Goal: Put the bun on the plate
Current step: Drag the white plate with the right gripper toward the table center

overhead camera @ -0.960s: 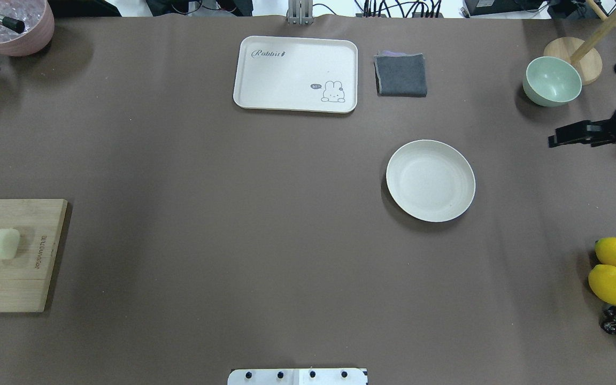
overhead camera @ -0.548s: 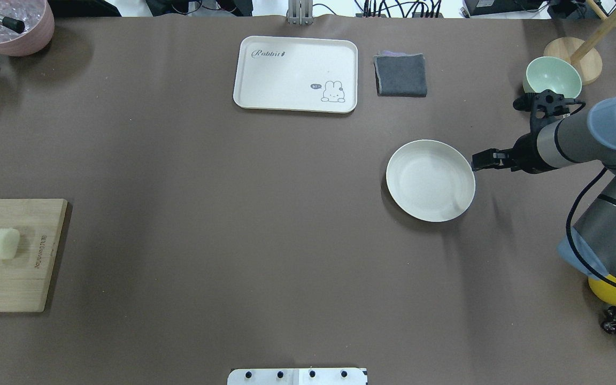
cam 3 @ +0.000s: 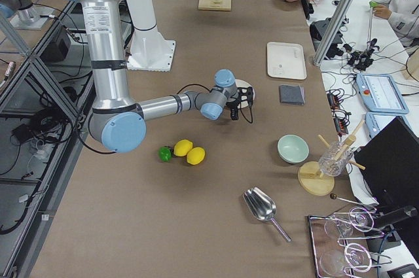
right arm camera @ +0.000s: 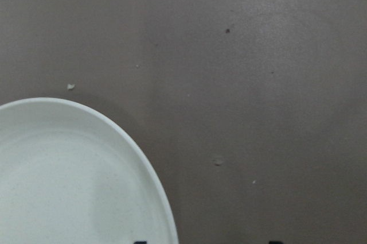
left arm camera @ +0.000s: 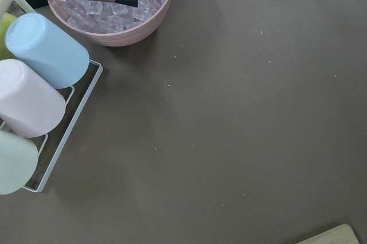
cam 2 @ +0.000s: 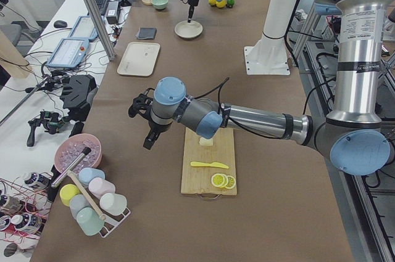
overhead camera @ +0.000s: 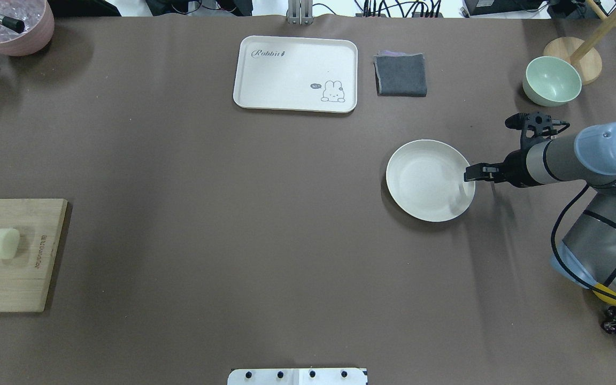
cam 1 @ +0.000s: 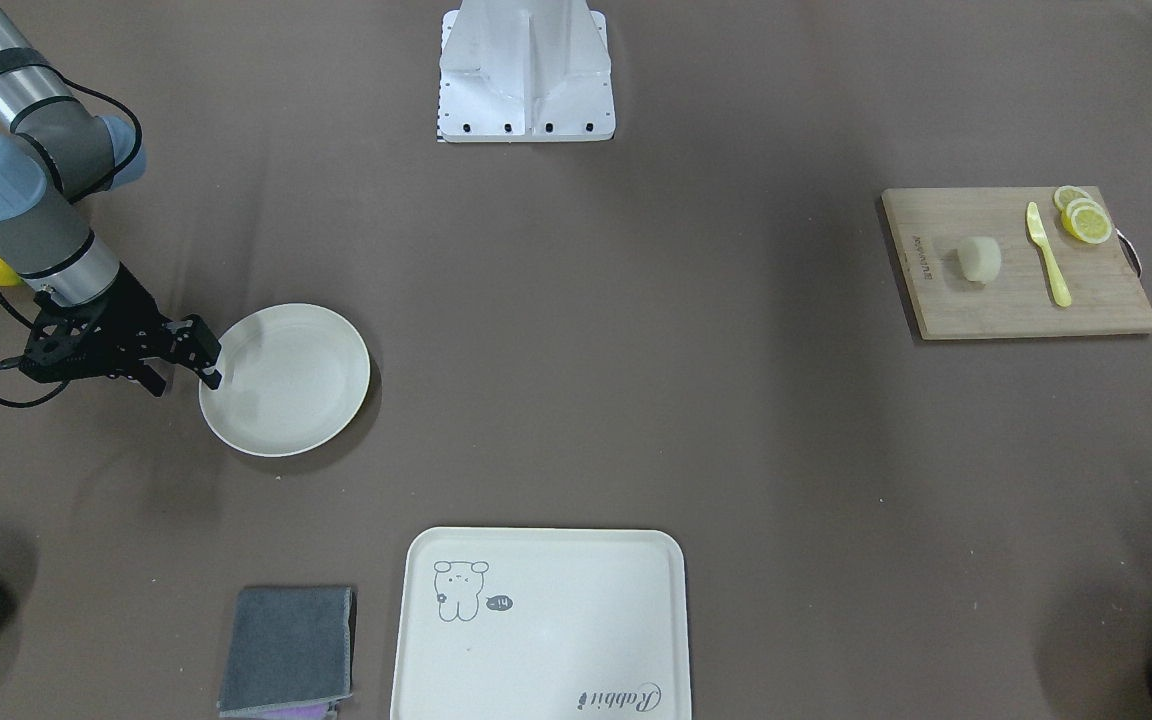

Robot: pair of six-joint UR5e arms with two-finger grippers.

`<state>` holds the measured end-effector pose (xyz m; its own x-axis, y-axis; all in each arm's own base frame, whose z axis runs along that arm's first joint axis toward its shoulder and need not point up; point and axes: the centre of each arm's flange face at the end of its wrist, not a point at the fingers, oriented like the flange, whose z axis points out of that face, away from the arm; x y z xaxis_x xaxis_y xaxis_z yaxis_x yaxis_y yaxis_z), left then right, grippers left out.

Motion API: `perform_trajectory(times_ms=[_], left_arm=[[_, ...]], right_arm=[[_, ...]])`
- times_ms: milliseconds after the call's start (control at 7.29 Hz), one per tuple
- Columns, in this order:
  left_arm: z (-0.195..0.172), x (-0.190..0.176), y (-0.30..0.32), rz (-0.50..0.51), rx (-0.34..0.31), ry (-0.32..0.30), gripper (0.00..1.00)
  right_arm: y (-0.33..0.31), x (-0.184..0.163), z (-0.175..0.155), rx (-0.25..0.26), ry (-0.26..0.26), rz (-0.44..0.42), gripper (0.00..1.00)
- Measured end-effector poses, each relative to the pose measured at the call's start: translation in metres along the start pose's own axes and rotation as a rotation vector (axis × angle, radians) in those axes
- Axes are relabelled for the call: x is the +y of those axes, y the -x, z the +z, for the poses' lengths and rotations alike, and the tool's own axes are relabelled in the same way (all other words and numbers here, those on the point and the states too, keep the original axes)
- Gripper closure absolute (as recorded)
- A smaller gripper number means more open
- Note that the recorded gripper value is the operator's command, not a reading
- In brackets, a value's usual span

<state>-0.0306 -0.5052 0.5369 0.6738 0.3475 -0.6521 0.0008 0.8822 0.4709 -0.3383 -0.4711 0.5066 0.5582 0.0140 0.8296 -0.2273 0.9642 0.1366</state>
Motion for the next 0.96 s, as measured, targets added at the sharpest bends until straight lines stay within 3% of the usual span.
perform_trajectory(times_ms=[274, 685, 960], left_arm=[[0.0, 0.0, 0.0, 0.001, 0.0, -0.001, 0.02], [-0.001, 0.001, -0.001, 0.0, 0.0, -0.001, 0.02], [-0.001, 0.004, -0.001, -0.002, 0.001, 0.001, 0.02]], right_arm=[[0.018, 0.004, 0.0, -0.026, 0.004, 0.034, 1.0], [0.024, 0.013, 0.004, -0.019, -0.006, 0.031, 1.0], [0.051, 0.013, -0.015, -0.058, -0.019, 0.055, 1.0]])
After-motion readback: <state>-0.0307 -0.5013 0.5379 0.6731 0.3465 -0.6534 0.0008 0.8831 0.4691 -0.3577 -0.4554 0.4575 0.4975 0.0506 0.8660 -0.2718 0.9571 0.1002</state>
